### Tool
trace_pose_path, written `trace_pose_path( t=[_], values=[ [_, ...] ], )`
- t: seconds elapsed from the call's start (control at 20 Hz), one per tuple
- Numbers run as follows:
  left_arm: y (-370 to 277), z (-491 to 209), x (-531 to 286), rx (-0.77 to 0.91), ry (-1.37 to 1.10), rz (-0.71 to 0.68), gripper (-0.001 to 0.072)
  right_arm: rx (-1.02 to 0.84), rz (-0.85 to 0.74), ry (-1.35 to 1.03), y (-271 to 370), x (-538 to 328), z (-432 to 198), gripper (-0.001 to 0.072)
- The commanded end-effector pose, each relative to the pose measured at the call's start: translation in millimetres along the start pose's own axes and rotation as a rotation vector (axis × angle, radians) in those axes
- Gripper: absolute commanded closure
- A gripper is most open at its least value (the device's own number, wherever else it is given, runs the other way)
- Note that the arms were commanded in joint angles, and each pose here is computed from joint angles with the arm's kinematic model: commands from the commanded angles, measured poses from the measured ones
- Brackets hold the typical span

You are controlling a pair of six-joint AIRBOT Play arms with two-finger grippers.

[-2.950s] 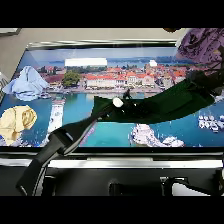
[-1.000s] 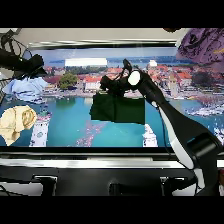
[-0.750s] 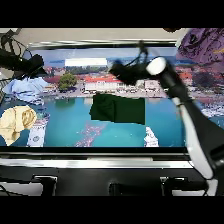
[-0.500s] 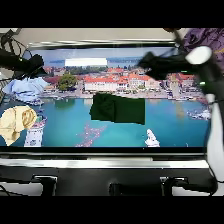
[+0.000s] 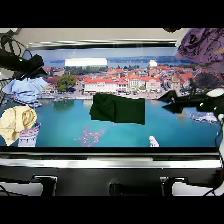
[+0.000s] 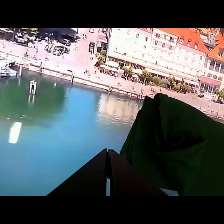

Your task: Fold the clothes and pants, and hang the long-sleeved shirts on hangers.

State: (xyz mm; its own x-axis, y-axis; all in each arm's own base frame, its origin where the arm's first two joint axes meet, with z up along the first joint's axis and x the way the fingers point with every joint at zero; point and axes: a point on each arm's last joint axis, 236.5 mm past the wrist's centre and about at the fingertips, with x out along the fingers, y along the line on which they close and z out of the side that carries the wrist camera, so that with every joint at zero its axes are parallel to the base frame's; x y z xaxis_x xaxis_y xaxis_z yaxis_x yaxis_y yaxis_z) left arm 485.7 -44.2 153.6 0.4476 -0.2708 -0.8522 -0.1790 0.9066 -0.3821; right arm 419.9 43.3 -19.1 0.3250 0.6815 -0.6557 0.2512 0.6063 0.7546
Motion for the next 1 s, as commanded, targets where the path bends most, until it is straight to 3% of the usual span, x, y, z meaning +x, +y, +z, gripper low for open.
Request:
trace_pose_path(
  t=[0.0,0.55,0.7,0.8,0.95],
  values=[
    [0,-1,0,0.0,0.003,0.0,0.069,0.034,0.082,0.051,-19,40,-17,0.0178],
    [-1,-1,0,-0.004,0.004,-0.005,0.069,-0.005,0.05,0.065,-17,108,-26,0.0242],
    [-1,-1,0,-0.004,0.004,-0.005,0.069,-0.028,0.055,0.089,-5,119,-36,0.0411],
    [-1,-1,0,-0.004,0.004,-0.005,0.069,-0.038,0.071,0.098,3,120,-38,0.0677],
    [-1,-1,0,-0.004,0.004,-0.005,0.069,-0.085,0.088,0.06,33,102,-15,0.0681]
  ],
)
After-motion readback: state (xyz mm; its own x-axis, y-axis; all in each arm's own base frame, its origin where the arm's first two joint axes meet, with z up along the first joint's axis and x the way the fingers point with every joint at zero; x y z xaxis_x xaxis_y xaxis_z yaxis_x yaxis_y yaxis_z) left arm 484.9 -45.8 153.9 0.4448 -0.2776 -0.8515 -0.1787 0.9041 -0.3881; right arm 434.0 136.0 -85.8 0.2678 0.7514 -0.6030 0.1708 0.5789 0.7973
